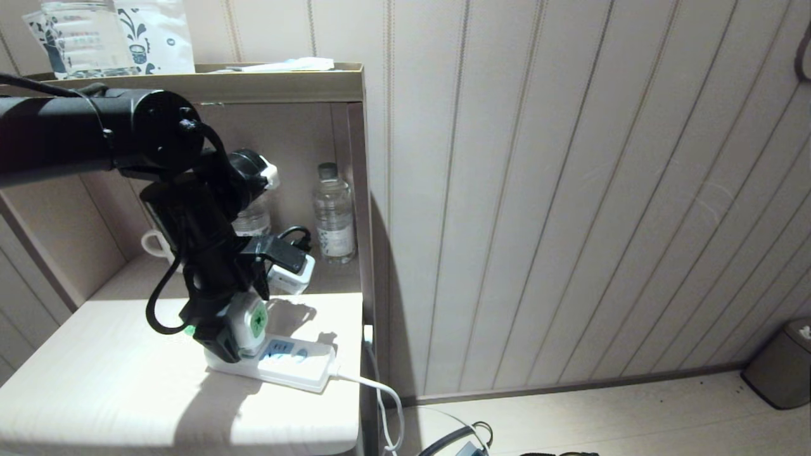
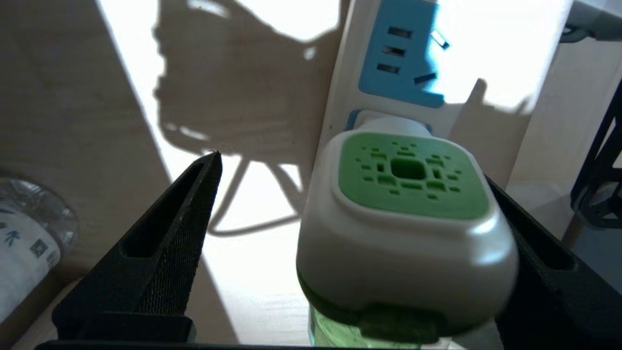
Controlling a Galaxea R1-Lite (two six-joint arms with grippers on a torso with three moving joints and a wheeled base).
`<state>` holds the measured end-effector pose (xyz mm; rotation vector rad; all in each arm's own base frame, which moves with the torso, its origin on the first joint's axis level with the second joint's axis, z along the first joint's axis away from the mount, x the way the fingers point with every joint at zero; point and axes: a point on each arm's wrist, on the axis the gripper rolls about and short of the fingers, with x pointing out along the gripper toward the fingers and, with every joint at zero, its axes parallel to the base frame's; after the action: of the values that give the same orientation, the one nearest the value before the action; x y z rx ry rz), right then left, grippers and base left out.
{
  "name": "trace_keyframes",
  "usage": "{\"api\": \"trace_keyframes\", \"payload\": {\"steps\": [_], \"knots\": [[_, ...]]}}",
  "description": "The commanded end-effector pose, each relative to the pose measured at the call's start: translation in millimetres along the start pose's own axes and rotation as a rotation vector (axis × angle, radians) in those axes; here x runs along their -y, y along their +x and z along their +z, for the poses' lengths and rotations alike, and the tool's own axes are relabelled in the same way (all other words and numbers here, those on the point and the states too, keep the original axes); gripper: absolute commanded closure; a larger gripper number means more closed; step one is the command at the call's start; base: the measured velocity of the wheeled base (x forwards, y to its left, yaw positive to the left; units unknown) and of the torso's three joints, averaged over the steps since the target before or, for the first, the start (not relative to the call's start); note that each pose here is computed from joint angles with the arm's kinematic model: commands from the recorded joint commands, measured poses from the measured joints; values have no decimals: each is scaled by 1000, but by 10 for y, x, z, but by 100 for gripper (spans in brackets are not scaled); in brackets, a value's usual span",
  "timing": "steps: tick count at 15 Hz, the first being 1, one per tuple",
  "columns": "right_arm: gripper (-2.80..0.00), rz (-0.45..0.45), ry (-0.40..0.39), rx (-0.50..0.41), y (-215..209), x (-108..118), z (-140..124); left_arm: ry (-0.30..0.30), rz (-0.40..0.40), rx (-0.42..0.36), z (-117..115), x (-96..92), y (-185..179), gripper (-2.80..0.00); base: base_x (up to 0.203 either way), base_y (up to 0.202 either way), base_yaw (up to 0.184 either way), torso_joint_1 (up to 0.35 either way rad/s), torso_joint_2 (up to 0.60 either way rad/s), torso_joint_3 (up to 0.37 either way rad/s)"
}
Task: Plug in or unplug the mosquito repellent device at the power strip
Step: Insert the plug into the socket, then hold the socket with your right hand and unplug it with your left hand
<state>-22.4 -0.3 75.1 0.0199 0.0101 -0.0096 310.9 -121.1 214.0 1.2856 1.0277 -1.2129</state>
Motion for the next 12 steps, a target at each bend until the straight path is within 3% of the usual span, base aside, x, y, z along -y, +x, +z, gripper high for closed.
{"api": "trace_keyframes", "payload": {"steps": [1, 12], "knots": [[0, 0, 0, 1, 0, 0, 0, 7, 31, 9, -26, 78, -148, -280, 0, 0, 0, 0, 0, 0], [0, 0, 1, 1, 0, 0, 0, 0, 223, 57, -175, 431, -765, -280, 0, 0, 0, 0, 0, 0]]}}
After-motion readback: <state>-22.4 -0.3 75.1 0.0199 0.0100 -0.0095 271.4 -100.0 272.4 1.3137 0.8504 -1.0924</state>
